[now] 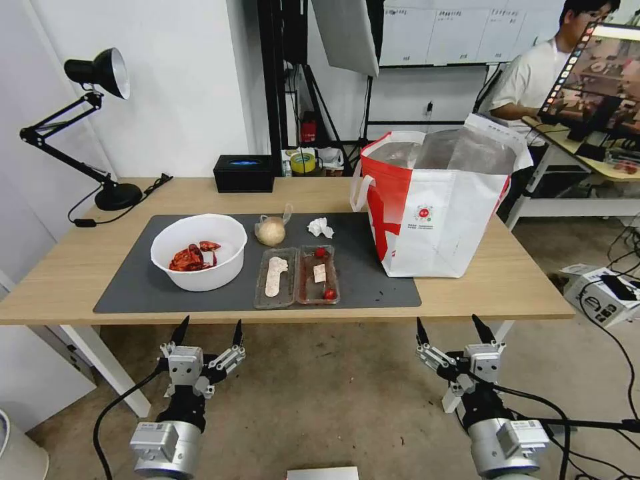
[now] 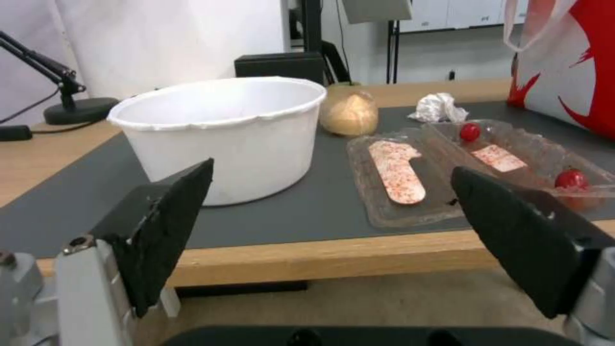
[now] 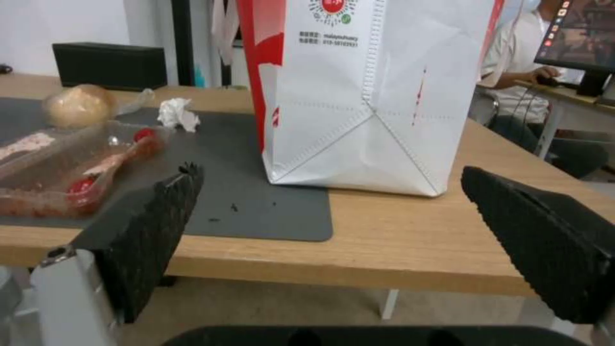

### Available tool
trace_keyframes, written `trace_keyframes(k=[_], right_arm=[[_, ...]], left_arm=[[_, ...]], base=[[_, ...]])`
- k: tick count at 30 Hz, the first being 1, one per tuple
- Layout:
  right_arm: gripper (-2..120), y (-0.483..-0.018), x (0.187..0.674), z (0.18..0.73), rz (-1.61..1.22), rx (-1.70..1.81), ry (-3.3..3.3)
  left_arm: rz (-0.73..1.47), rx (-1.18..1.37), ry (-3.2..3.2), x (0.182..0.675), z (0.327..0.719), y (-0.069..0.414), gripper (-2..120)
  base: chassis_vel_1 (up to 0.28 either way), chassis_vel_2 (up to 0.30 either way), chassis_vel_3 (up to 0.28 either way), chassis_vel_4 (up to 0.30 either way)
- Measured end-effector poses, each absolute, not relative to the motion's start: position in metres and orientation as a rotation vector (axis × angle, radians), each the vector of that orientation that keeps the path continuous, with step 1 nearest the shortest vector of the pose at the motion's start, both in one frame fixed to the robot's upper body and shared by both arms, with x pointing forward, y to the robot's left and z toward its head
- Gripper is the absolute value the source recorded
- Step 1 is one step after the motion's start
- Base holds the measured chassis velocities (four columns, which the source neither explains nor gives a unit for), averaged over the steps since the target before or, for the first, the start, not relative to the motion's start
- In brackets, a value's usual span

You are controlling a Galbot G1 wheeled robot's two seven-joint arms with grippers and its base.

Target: Pick up the trash from the table and place it into the takeout bag.

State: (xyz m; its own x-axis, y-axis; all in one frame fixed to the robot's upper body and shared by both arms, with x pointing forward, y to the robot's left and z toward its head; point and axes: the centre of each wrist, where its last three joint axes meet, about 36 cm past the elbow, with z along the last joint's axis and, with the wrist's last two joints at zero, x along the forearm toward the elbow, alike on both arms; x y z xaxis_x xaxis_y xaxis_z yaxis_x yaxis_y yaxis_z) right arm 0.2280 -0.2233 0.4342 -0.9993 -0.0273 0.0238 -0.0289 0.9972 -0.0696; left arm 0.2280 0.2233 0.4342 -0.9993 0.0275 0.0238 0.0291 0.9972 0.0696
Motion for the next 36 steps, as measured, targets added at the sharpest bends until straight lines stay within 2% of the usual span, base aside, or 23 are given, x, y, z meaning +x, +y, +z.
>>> trace_keyframes(k=[12,29,36], right_arm=[[100,-0.224,0.229,0.435,0.107,0.050,-3.114],[100,-0.256,0.292,0.474,0.088,0.225,-2.971],[100,-0.278,0.333,0.517,0.164,0.323,-2.829]], left_arm=[[-0.098,-0.039,-3.111,0.229,0.435,0.224,100],[0.192,0.152,-2.922,0.255,0.464,0.248,100],[0.317,0.184,-2.776,0.271,0.487,0.262,100]], base=[[0.000,0.000,0.000,0.000],[0.000,0.000,0.000,0.000],[0.000,0.000,0.000,0.000]])
